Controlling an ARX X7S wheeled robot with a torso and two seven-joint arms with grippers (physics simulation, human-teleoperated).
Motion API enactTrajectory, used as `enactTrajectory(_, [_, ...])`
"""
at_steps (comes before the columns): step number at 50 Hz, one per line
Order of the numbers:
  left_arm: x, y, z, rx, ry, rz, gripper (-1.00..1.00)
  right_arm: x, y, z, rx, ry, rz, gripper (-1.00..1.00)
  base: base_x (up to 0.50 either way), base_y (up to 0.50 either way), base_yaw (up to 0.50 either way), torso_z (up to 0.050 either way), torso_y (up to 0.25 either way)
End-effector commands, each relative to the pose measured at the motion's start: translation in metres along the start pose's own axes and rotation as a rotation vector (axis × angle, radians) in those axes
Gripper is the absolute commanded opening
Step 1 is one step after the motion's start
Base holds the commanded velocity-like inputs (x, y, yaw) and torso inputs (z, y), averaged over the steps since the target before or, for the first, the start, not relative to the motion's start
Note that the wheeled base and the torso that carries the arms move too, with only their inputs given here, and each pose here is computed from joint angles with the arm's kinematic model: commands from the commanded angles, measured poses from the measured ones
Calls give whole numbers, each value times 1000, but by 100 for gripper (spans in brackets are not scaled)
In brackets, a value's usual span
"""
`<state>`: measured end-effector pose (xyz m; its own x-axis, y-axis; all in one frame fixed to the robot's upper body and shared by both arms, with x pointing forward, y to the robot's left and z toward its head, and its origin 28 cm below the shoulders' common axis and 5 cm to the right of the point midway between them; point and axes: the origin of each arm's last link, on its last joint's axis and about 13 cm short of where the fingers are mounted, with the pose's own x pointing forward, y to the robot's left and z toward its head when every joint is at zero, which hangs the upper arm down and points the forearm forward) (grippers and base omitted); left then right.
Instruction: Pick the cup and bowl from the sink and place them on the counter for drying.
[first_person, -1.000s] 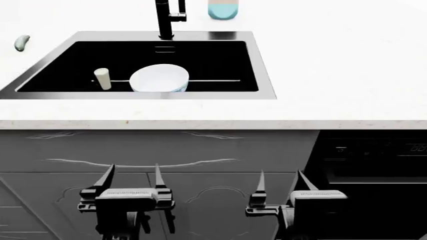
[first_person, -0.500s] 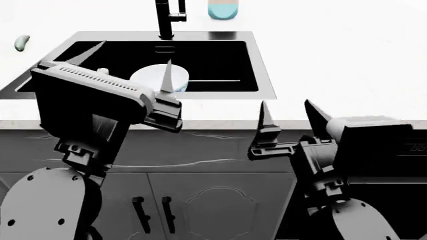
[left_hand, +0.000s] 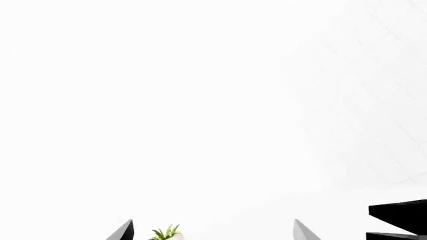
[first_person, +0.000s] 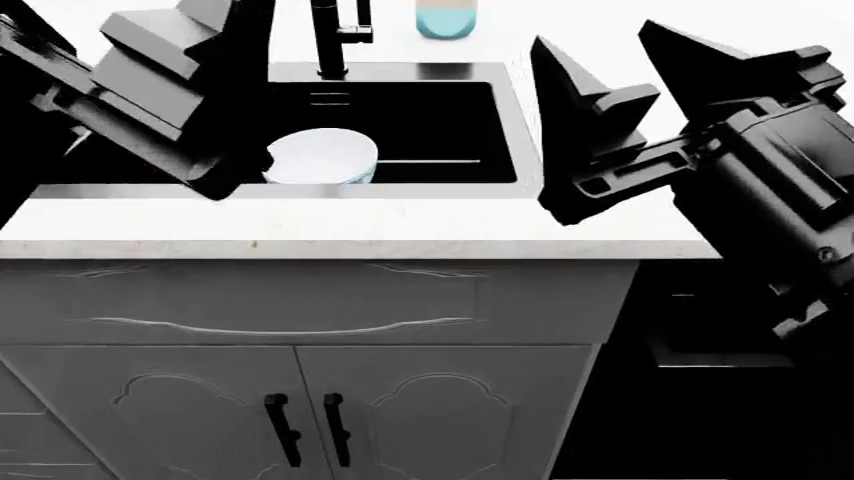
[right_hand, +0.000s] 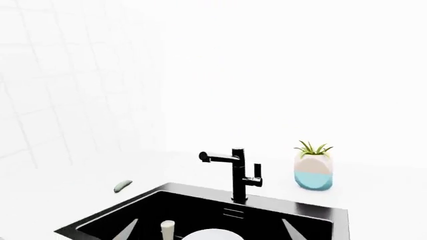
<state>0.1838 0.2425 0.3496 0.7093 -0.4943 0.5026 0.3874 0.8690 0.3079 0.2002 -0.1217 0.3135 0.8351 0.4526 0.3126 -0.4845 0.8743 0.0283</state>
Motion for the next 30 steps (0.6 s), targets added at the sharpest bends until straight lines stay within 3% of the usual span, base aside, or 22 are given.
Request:
enactTrajectory(1, [-31, 1, 37, -214, 56, -49, 100, -16, -12, 43, -73, -1, 43, 100, 0, 0, 0, 0, 0])
enactTrajectory(9, [-35, 4, 34, -231, 57, -43, 100, -20, -17, 57, -83, -3, 44, 100, 0, 0, 0, 6, 0])
enactTrajectory(15, [-37, 5, 32, -251, 56, -26, 100, -24, -19, 70, -97, -14, 38, 100, 0, 0, 0, 46, 0])
enactTrajectory(30, [-42, 5, 25, -250, 76, 9, 100, -29, -17, 72, -92, -35, 47, 100, 0, 0, 0, 50, 0])
